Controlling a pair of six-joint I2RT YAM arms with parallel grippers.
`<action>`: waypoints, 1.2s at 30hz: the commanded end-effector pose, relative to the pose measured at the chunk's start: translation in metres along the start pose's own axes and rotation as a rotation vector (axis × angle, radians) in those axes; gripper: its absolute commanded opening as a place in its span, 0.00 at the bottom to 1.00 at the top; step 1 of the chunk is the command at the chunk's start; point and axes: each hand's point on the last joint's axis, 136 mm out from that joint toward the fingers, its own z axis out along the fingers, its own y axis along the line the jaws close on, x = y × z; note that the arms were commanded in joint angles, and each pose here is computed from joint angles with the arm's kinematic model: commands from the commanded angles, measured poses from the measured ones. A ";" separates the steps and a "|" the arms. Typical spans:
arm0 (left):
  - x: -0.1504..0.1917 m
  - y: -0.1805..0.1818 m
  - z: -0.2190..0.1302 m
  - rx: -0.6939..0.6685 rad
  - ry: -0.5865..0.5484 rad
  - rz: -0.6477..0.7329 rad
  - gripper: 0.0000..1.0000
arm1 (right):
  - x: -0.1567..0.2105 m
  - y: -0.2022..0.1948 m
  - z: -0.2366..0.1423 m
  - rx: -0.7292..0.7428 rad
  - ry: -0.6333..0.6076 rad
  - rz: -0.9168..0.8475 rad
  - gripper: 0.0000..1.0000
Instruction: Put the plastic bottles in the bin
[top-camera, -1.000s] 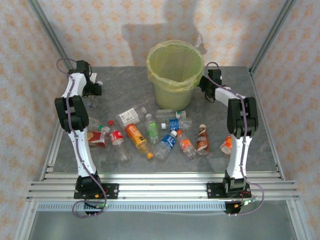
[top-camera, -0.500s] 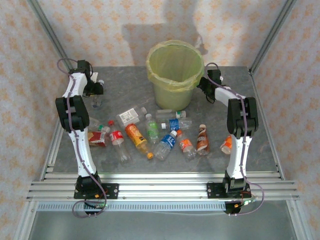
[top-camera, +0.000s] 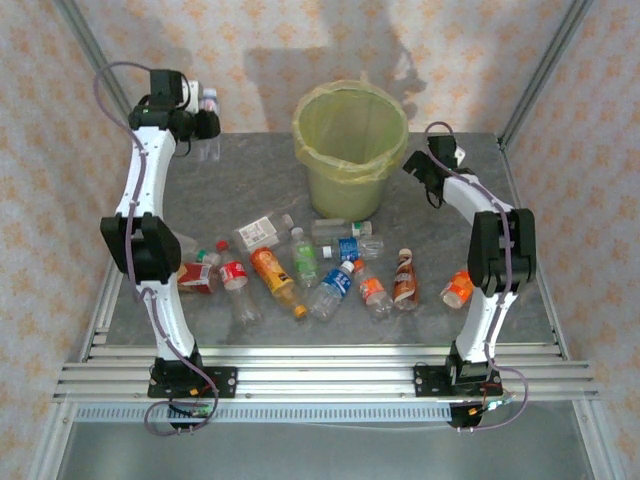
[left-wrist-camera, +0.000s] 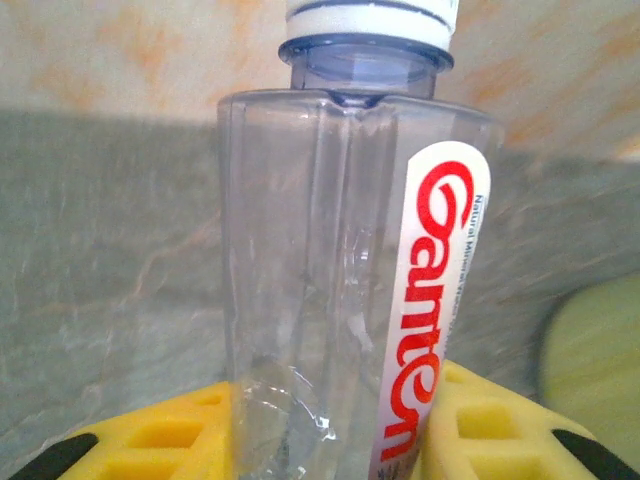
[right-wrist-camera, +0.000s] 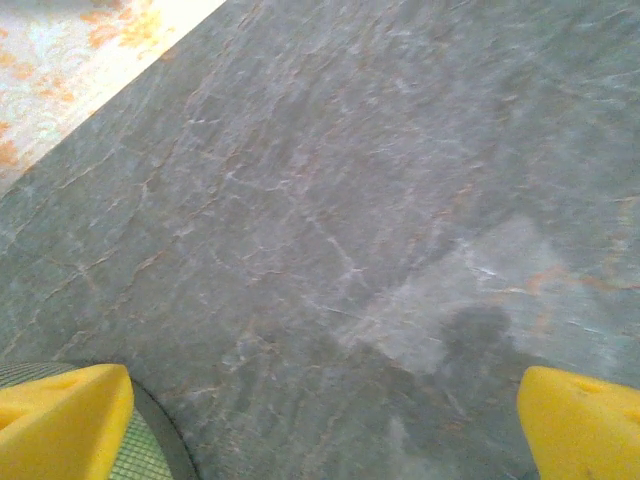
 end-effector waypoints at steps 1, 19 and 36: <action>-0.042 -0.046 -0.044 0.093 -0.155 -0.026 0.36 | -0.009 -0.023 -0.031 0.108 -0.023 -0.039 0.99; -0.079 -0.285 -0.110 0.571 -0.427 0.105 0.37 | 0.005 -0.098 -0.165 0.262 -0.117 0.020 0.99; 0.003 -0.352 -0.021 0.540 -0.270 0.314 0.36 | 0.050 -0.171 -0.261 0.352 -0.169 0.061 0.99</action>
